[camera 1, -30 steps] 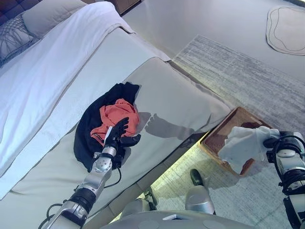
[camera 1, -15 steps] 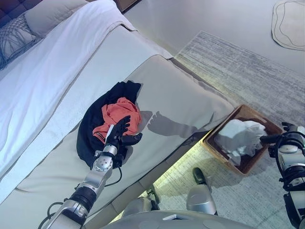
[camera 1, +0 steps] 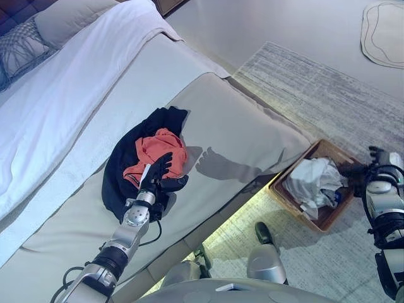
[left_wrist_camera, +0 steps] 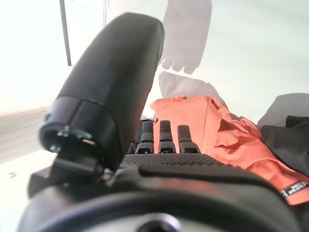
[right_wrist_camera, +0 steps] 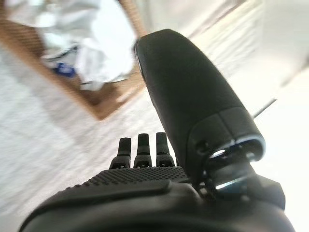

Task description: Pick up the clothes from the bed and place them into the basket

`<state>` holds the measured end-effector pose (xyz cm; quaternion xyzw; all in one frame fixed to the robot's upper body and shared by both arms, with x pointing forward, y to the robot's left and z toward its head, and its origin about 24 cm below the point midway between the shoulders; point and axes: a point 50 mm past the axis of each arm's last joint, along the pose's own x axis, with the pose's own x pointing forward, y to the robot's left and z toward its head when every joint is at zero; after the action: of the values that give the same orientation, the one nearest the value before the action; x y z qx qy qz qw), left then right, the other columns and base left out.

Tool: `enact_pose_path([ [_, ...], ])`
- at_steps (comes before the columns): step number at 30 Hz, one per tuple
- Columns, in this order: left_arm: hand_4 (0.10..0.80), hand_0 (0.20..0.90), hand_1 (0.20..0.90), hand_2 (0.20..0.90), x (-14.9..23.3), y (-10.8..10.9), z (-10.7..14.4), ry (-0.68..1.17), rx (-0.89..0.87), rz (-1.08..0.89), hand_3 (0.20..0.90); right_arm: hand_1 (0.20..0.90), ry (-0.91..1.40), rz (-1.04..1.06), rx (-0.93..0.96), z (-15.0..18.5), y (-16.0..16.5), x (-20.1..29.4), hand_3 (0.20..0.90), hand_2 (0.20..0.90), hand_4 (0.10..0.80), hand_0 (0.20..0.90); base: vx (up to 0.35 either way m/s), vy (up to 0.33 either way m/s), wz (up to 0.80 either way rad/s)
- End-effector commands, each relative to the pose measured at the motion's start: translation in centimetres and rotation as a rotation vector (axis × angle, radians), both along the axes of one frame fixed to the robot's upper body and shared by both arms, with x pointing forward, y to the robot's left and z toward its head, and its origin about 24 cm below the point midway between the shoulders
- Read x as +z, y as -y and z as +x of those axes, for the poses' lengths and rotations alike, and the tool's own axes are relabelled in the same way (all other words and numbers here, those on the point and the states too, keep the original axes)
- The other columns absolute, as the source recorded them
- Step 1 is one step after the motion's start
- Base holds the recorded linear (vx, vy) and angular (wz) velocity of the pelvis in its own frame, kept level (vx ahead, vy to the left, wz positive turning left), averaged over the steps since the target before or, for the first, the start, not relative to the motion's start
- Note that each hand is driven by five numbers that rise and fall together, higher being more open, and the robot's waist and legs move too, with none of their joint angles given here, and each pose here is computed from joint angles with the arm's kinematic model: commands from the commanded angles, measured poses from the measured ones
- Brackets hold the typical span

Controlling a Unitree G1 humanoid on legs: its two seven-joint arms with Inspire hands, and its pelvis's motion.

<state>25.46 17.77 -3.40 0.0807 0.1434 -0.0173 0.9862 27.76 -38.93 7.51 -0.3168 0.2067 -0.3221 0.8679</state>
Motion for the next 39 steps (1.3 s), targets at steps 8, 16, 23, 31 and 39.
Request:
enact_pose_path([
  [8,0.8,0.9,0.9,0.9,3.3,-1.4,2.3,0.206,0.085,0.039,0.9,0.9,0.189,-0.156,0.237,5.3,-5.5,5.9,0.9,0.9,0.8,0.9,0.001,-0.014,0.12],
  [16,0.8,0.9,0.9,0.9,4.0,-6.1,0.6,0.245,0.296,0.081,0.9,0.9,0.279,-0.076,0.365,7.4,-12.7,5.3,0.9,0.9,0.8,0.9,0.003,0.052,-0.25],
  [23,0.8,0.9,0.9,0.9,4.9,-6.8,1.0,0.268,0.362,0.058,0.9,0.9,0.245,-0.127,0.414,8.6,-13.3,6.0,0.9,0.9,0.8,0.9,0.073,-0.09,-0.51],
  [31,0.8,0.9,0.9,0.9,3.8,-5.4,0.6,0.239,0.318,0.034,0.9,0.9,0.259,-0.205,0.486,9.1,-14.4,7.4,0.9,0.9,0.8,0.9,0.047,0.009,0.16],
  [39,0.8,0.9,0.9,0.9,3.2,-5.1,-0.3,0.22,0.289,0.046,0.9,0.9,0.262,-0.4,0.545,10.0,-16.6,8.6,0.9,0.9,0.8,0.9,0.064,0.046,0.17],
])
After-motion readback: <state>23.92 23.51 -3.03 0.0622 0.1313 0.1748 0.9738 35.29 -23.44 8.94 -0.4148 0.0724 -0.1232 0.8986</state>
